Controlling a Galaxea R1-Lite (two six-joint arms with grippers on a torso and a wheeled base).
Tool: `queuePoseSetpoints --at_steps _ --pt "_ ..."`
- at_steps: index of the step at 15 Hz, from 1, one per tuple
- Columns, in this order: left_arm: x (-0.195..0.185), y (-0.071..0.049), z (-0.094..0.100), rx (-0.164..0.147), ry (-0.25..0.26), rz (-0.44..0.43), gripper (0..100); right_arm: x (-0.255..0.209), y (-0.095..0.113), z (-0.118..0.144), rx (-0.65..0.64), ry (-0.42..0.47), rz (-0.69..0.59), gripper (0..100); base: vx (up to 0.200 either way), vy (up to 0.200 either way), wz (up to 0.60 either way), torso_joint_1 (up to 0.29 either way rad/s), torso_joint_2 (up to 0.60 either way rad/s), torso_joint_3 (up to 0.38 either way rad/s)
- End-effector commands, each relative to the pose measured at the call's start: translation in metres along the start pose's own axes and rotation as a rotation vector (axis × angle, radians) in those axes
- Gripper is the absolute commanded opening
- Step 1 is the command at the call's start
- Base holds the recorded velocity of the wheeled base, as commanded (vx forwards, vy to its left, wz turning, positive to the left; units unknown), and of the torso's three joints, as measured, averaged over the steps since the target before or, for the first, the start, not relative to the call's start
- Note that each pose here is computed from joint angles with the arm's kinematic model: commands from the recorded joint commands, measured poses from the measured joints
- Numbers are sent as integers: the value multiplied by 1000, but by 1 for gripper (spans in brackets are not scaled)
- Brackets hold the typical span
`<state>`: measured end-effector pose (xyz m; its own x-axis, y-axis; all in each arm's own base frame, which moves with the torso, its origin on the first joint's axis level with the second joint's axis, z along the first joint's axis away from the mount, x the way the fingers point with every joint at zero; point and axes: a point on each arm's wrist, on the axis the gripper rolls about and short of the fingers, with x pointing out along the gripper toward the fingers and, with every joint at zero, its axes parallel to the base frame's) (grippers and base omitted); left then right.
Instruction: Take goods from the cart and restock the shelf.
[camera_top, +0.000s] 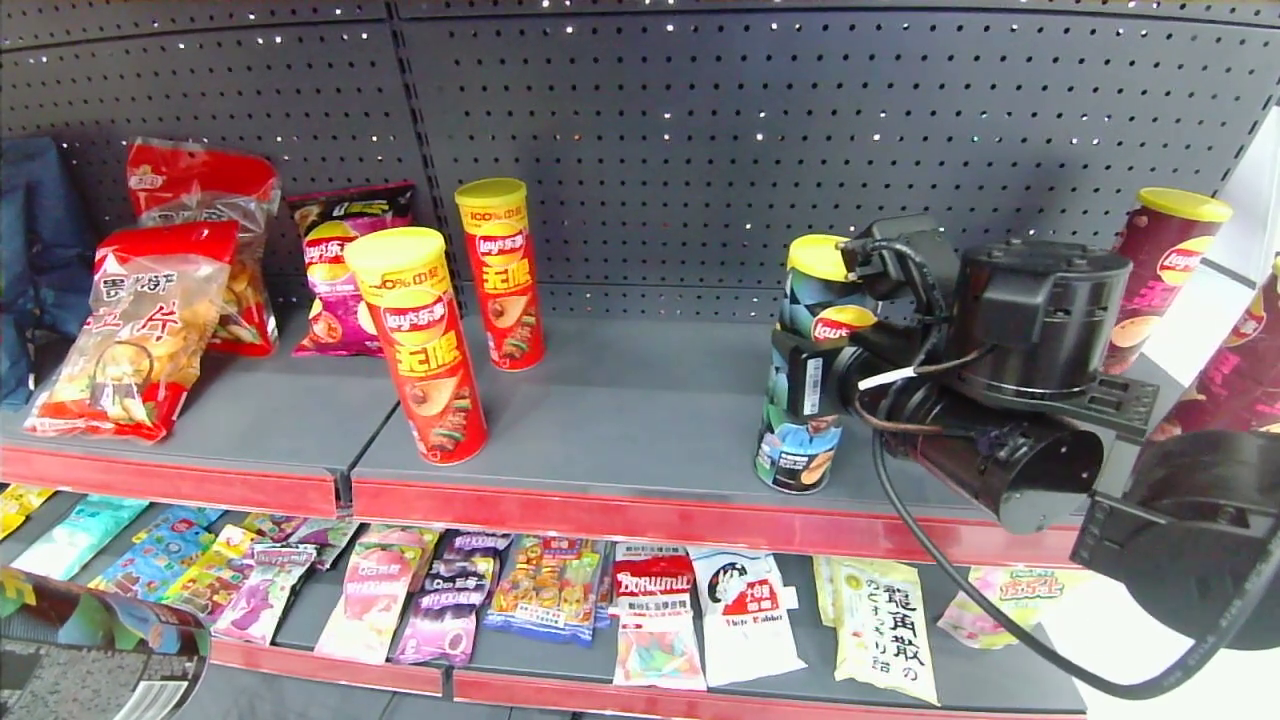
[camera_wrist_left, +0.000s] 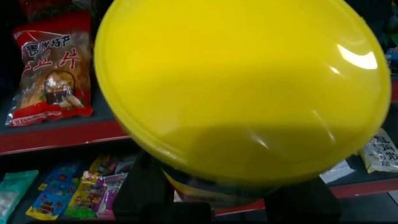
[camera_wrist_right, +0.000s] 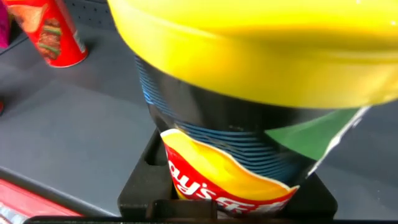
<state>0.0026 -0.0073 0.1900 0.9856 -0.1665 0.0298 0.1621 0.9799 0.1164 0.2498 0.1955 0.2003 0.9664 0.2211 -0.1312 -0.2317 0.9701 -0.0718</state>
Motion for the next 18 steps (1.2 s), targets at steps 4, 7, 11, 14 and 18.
queuePoseSetpoints --at_steps 4,7,11,14,18 --pt "0 0 0 0 0 2 0 -1 4 -3 -11 10 8 0 0 0 0 0 0 0" --pt "0 0 0 -1 2 0 0 -2 4 -2 -9 6 5 0 0 0 0 0 0 0" --pt "1 0 -2 -3 6 -4 0 -2 5 0 -6 -1 -19 0 0 0 0 0 0 0" --pt "1 0 -2 -4 9 -6 0 -7 6 0 -8 -1 -21 0 0 0 0 0 0 0" --pt "1 0 -5 -6 16 -6 0 -7 6 -1 -13 2 -26 0 0 0 0 0 0 0"
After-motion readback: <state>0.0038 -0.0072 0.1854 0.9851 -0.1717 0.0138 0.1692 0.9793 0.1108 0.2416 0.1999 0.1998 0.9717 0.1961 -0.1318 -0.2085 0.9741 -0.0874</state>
